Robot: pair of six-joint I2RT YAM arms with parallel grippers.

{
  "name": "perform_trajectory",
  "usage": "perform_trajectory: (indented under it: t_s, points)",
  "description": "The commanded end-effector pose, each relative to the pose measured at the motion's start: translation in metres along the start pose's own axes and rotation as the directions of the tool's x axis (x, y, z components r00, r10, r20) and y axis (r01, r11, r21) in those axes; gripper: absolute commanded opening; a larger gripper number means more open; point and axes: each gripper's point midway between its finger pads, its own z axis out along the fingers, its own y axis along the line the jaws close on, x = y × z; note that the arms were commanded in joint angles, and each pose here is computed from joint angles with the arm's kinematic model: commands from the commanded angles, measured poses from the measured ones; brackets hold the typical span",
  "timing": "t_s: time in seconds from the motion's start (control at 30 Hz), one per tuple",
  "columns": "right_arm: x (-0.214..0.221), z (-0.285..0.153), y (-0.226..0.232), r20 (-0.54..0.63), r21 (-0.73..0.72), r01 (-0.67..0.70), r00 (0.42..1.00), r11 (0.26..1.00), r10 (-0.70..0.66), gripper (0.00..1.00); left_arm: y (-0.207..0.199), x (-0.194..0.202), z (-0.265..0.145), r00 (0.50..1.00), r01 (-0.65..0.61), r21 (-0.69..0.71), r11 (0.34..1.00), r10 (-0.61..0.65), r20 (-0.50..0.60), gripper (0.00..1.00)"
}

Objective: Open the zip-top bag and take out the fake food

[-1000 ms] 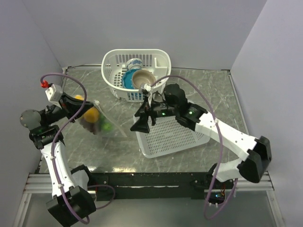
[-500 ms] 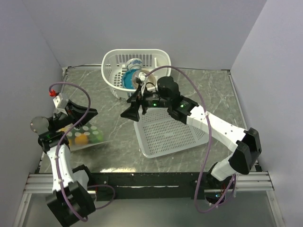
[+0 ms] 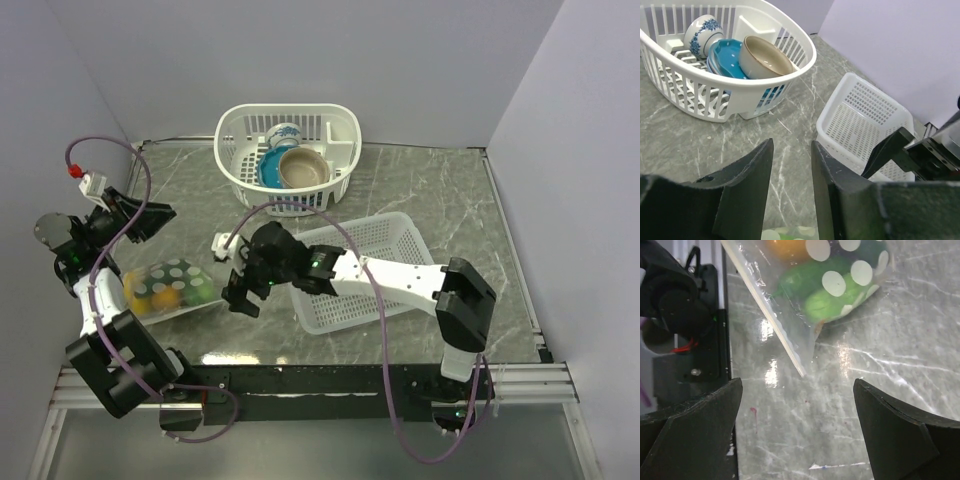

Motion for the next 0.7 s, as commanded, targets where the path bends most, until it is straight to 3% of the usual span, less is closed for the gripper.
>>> perform_trajectory:
  t_s: [0.0, 0.17, 0.37, 0.47, 0.67]
  points:
    - [-0.044, 0.002, -0.013, 0.073, 0.119, 0.179, 0.979, 0.977, -0.189, 1.0, -0.026, 0.016, -0.008, 0.991, -0.059, 0.162, 0.985, 0.077, -0.106, 0.42]
    - [-0.067, 0.021, -0.019, 0.073, 0.264, 0.322, 0.933, 0.909, -0.352, 1.0, -0.023, 0.013, -0.008, 0.993, -0.026, 0.16, 0.987, 0.044, -0.108, 0.42]
    - [-0.067, 0.055, 0.002, 0.054, 0.165, 0.401, 0.909, 0.901, -0.414, 1.0, -0.025, 0.006, -0.008, 0.995, 0.004, 0.159, 0.987, 0.012, -0.102, 0.53]
    - [-0.065, 0.065, 0.016, 0.057, 0.098, 0.402, 0.911, 0.911, -0.408, 1.0, -0.024, 0.004, -0.008, 0.995, 0.016, 0.156, 0.988, 0.0, -0.099, 0.64]
    - [-0.057, 0.068, 0.04, 0.036, 0.048, 0.427, 0.903, 0.903, -0.429, 1.0, -0.02, 0.004, -0.009, 0.994, 0.046, 0.143, 0.989, -0.031, -0.101, 0.67]
